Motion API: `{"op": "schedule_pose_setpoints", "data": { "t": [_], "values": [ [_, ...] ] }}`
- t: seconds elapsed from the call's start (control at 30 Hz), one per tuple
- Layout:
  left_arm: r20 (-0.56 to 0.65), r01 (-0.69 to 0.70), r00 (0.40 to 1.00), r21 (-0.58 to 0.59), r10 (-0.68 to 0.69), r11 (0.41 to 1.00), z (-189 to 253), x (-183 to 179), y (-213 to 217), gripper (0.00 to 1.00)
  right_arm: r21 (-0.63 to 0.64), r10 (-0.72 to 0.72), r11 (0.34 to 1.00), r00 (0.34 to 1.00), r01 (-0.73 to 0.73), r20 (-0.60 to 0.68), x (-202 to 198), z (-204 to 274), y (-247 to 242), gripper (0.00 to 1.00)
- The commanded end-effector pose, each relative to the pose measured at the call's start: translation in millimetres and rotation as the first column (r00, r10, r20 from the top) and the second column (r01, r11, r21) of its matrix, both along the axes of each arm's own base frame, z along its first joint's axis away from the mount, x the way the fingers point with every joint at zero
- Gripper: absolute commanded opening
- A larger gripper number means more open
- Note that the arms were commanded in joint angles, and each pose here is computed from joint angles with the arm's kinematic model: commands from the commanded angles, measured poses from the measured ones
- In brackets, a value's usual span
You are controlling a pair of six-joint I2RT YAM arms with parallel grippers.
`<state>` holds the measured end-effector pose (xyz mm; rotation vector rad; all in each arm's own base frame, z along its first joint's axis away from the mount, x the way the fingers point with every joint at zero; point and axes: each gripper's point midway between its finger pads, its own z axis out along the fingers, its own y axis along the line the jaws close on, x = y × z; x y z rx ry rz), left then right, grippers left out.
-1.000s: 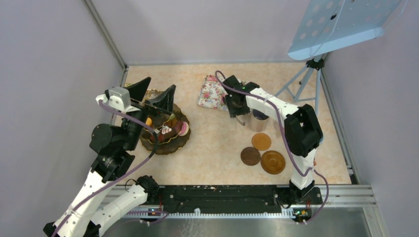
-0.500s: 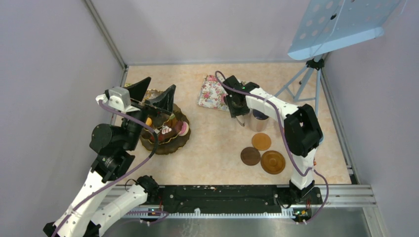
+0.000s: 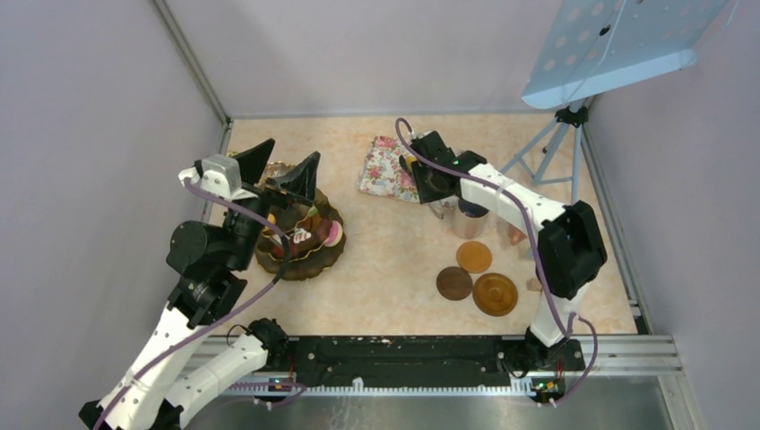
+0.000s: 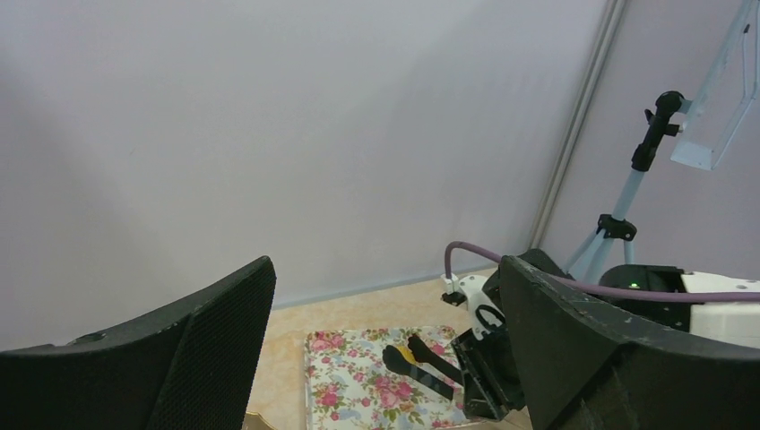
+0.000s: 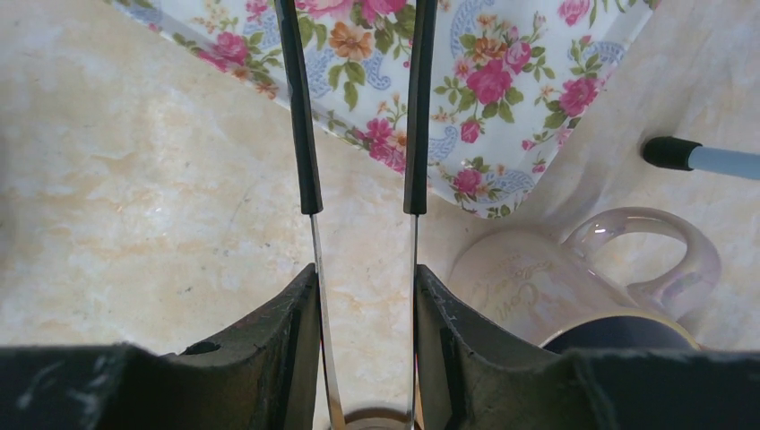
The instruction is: Serve the afternoon tea
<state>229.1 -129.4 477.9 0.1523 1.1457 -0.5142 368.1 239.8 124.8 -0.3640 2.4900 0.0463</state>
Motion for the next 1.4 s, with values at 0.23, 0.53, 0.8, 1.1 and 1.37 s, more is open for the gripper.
{"op": "schedule_pose_setpoints", "data": {
  "t": [0.23, 0.53, 0.8, 1.1, 1.37],
  "values": [
    [-0.023, -0.066, 0.998, 0.0, 0.066, 0.998, 1.7, 20.5, 2.4, 0.99, 0.217, 0.232, 0.926, 0.921, -0.307, 0.312, -44.6, 122.6, 57.0, 0.1],
    [-0.068, 0.006, 0.998, -0.066, -0.01, 0.998, 15.1, 21.5, -11.0, 0.99, 0.291, 0.458, 0.753, 0.787, -0.591, 0.415, -123.9, 177.9, 90.8, 0.09],
    [-0.069, 0.017, 0.997, -0.099, -0.024, 0.995, 30.8, 10.8, -4.8, 0.99, 0.343, 0.593, 0.563, 0.656, -0.752, 0.467, -188.5, 194.2, 145.6, 0.09],
    [-0.067, -0.019, 0.998, -0.083, 0.013, 0.996, 36.8, 3.9, 7.1, 0.99, 0.356, 0.633, 0.537, 0.644, -0.765, 0.43, -199.4, 183.3, 179.1, 0.1],
    [-0.08, -0.019, 0.997, -0.074, 0.013, 0.997, 28.7, 9.8, 2.7, 0.99, 0.324, 0.651, 0.559, 0.645, -0.764, 0.399, -192.7, 172.3, 194.5, 0.13]
  ]
}}
